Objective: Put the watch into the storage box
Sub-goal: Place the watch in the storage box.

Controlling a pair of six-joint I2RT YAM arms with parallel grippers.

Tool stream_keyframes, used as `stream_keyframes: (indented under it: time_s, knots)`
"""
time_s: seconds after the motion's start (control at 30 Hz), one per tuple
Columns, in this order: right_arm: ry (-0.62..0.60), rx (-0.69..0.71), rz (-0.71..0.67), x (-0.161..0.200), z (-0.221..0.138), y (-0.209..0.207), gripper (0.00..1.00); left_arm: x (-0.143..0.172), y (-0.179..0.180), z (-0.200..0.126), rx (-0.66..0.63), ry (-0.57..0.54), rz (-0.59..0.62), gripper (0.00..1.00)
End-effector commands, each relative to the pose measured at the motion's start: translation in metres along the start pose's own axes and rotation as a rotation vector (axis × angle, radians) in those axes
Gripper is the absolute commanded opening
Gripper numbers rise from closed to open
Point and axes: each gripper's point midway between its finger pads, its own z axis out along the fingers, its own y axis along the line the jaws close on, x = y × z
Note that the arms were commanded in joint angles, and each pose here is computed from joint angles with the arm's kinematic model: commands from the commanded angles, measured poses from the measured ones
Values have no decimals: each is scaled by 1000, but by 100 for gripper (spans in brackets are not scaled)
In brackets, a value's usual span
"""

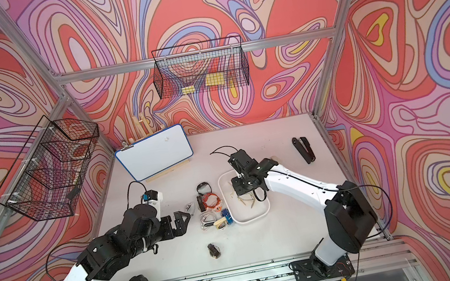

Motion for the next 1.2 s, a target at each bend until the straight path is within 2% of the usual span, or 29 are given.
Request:
stream_keyframes:
  time_s: [0.0, 0.3, 0.5, 0.93, 1.17]
  knots:
    - [53, 39, 2, 6, 11, -16, 0, 1, 2, 2, -9, 8, 20, 100]
    - [107, 85, 38, 7, 37, -39, 0, 8, 6, 6, -13, 21, 19, 100]
    - [115, 116, 58, 8, 40, -52, 0, 11, 11, 7, -29, 20, 23, 99]
    - [156, 102, 139, 5, 69, -61, 0, 14, 13, 12, -33, 27, 27, 100]
    - [198, 101, 147, 8, 84, -61, 14, 16, 14, 11, -37, 27, 33, 100]
